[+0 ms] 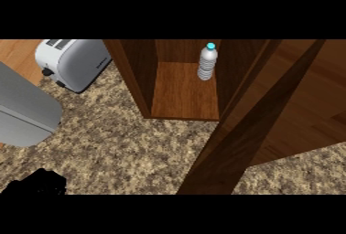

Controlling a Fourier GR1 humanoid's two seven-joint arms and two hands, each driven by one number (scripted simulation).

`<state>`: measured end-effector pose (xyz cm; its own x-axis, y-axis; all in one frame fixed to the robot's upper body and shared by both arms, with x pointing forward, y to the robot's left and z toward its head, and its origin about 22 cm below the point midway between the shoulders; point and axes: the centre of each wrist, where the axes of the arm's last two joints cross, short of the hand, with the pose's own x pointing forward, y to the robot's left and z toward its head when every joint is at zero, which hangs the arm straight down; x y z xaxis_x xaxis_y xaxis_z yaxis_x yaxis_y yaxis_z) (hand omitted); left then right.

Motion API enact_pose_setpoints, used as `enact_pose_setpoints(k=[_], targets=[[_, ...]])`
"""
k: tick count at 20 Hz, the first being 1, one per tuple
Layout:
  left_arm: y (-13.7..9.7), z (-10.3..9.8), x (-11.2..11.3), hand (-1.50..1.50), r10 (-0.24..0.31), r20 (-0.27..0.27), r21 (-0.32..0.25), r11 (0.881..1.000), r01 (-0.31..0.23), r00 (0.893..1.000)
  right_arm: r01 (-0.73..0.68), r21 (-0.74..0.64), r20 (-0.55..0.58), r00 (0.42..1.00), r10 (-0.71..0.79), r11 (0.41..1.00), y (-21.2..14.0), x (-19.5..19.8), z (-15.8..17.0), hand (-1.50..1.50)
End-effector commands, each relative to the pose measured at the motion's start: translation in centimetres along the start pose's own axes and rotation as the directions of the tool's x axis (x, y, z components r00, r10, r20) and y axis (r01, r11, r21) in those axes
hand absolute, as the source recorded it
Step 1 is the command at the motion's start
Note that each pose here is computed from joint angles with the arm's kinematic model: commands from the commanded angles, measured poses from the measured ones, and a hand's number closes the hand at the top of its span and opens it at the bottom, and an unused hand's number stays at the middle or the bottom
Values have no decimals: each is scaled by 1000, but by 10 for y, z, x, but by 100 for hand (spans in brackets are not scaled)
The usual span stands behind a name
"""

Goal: Pick up the bottled water, place it into the cabinet and close the cabinet

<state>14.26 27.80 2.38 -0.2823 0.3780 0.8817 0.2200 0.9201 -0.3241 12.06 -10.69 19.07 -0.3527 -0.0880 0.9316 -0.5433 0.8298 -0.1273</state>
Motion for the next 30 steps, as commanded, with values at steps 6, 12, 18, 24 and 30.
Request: enact_pose_setpoints(k=[6, 12, 18, 24, 30], targets=[[45, 31, 56, 150, -19, 20, 36, 999, 18, 1000, 69, -45, -14, 997, -69, 997, 3, 11, -87, 150], [50, 52, 48, 150, -13, 42, 53, 999, 11, 999, 44, -60, -35, 998, -46, 997, -30, 11, -133, 150], [56, 44, 66, 150, -26, 23, 37, 999, 25, 999, 7, -98, -84, 996, -15, 995, -50, -27, -194, 150], [64, 35, 88, 150, -37, 39, 45, 998, 35, 999, -7, -87, -134, 991, -5, 996, -64, -62, -211, 150], [72, 43, 73, 150, -19, 21, 38, 999, 18, 1000, -24, -138, -170, 985, 0, 990, -97, -79, -223, 150]])
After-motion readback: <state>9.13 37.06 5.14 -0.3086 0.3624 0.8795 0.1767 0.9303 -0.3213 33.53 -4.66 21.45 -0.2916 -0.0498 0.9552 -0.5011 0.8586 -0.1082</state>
